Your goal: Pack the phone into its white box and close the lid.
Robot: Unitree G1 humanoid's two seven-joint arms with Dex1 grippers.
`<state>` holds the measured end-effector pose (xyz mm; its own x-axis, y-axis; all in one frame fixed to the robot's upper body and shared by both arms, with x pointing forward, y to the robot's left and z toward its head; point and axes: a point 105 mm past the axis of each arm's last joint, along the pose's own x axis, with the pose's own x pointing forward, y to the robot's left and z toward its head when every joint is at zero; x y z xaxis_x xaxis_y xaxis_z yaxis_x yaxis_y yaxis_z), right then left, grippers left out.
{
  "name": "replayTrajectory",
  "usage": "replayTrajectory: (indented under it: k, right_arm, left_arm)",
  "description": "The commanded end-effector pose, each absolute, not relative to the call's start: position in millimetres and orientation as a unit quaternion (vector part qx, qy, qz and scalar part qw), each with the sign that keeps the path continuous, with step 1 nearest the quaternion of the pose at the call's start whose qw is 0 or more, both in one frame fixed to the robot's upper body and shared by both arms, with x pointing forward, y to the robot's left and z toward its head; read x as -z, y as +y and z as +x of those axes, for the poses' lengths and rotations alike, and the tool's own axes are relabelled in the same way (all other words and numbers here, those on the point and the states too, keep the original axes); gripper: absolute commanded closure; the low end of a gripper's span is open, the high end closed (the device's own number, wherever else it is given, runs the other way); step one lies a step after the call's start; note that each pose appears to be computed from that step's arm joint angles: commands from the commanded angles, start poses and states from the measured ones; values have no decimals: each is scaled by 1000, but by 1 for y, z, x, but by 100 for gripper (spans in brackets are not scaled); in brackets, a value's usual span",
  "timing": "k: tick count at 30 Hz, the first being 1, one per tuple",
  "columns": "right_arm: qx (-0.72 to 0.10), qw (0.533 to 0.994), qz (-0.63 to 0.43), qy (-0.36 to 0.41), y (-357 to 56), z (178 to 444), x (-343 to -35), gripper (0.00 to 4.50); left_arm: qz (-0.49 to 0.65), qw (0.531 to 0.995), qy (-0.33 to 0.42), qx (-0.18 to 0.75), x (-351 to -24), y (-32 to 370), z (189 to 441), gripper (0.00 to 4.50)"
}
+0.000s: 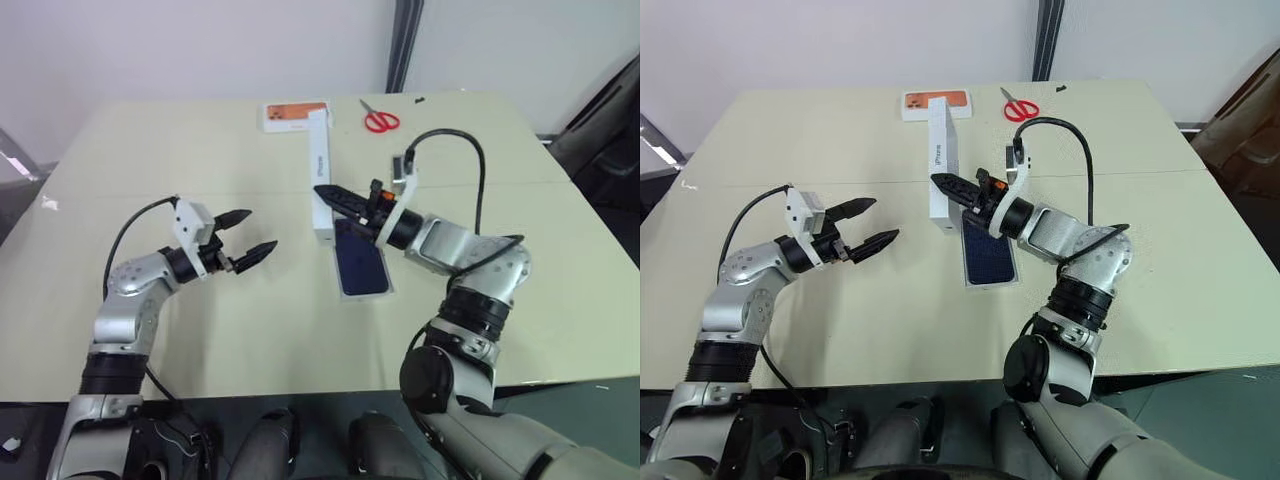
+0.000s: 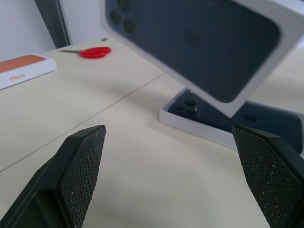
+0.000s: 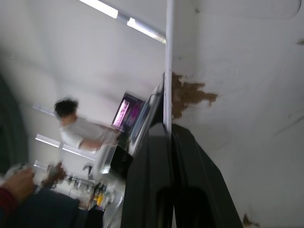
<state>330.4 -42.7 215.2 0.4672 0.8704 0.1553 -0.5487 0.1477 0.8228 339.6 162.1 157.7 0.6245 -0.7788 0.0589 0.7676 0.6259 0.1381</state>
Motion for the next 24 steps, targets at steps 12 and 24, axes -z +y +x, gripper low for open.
replayTrajectory:
  k: [12,24]
  right_arm:
    - [-499,694,437,281,-31,286,-162,450]
    - [-448,708,457,297,-38,297,-149,450]
  left_arm:
    - [7,881,-39,472,-157,142,319,83]
    - [-14,871,-20,491,-130,105,311,445]
